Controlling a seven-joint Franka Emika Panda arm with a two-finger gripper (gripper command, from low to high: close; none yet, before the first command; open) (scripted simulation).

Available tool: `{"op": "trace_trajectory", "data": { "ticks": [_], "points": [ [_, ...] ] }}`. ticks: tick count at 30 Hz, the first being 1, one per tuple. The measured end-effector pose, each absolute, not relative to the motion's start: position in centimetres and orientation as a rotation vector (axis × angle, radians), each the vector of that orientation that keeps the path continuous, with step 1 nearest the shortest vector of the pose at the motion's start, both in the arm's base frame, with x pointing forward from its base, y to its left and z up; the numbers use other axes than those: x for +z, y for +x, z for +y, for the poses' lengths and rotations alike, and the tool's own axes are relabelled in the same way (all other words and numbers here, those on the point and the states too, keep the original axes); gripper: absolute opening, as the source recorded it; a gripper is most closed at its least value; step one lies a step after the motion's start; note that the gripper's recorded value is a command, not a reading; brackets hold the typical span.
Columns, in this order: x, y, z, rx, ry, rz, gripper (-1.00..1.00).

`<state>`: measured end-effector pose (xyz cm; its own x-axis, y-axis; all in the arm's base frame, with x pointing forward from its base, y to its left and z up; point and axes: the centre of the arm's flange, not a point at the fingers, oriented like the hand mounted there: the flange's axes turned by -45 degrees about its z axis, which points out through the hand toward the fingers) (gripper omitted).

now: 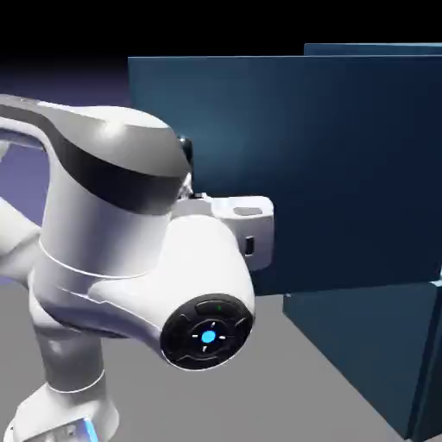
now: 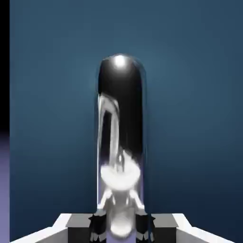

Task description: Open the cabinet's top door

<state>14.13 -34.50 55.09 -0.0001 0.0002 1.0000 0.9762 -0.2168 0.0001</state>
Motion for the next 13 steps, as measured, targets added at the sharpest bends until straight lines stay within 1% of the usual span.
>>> {"op": "trace_trajectory", "data": {
  "ticks": [13],
  "points": [
    [55.1,15.6,-41.7,-1.248,-1.248,-1.184,-1.0]
  ]
}}
